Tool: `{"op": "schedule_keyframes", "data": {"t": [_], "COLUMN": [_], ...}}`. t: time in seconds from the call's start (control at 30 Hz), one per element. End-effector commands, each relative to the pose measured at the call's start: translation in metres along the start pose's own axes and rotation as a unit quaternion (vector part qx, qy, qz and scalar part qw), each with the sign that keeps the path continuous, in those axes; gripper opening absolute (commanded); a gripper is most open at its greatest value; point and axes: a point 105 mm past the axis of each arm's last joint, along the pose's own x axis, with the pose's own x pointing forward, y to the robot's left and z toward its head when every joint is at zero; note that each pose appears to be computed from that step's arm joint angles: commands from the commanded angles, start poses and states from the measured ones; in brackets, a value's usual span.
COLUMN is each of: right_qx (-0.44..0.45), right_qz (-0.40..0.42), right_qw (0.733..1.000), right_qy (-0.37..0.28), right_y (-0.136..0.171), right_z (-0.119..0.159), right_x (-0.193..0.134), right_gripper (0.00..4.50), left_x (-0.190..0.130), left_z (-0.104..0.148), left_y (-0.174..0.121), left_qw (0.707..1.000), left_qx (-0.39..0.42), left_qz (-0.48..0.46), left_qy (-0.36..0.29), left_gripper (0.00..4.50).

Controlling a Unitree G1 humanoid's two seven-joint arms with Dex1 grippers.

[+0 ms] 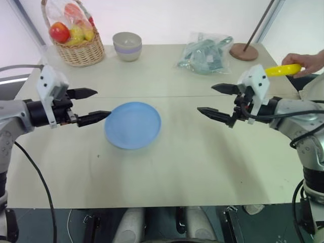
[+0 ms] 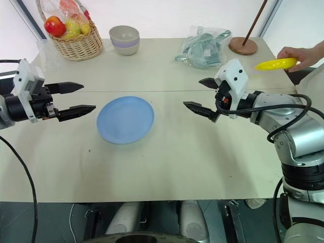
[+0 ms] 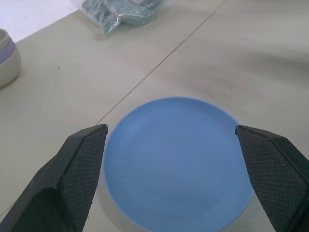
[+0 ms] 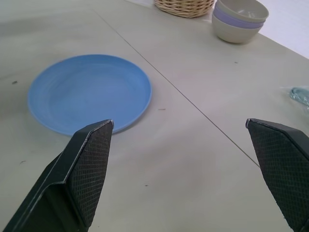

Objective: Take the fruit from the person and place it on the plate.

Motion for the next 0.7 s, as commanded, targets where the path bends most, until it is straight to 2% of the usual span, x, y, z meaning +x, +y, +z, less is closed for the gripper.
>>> {"op": "schedule_keyframes", "data": {"t": [0.03, 0.17, 0.7], "right_qx": [-0.028, -0.029, -0.031], "right_qz": [-0.005, -0.005, -0.013], "right_qw": [0.999, 0.999, 0.999], "right_qy": [-0.023, -0.022, -0.023], "right_y": [-0.003, -0.0033, -0.0061], "right_z": [0.0177, 0.0178, 0.0183], "right_x": [-0.0049, -0.0048, -0.0056], "right_gripper": [4.5, 4.5, 4.5], "left_x": [-0.0088, -0.008, -0.0025], "left_z": [0.0159, 0.023, 0.022], "left_y": [0.0006, 0.0038, 0.0005], "left_qw": [0.999, 0.999, 0.999], "left_qx": [0.035, 0.027, 0.029], "left_qz": [0.009, 0.014, 0.003], "left_qy": [-0.018, -0.04, -0.037], "left_gripper": [4.42, 4.42, 4.42]}}
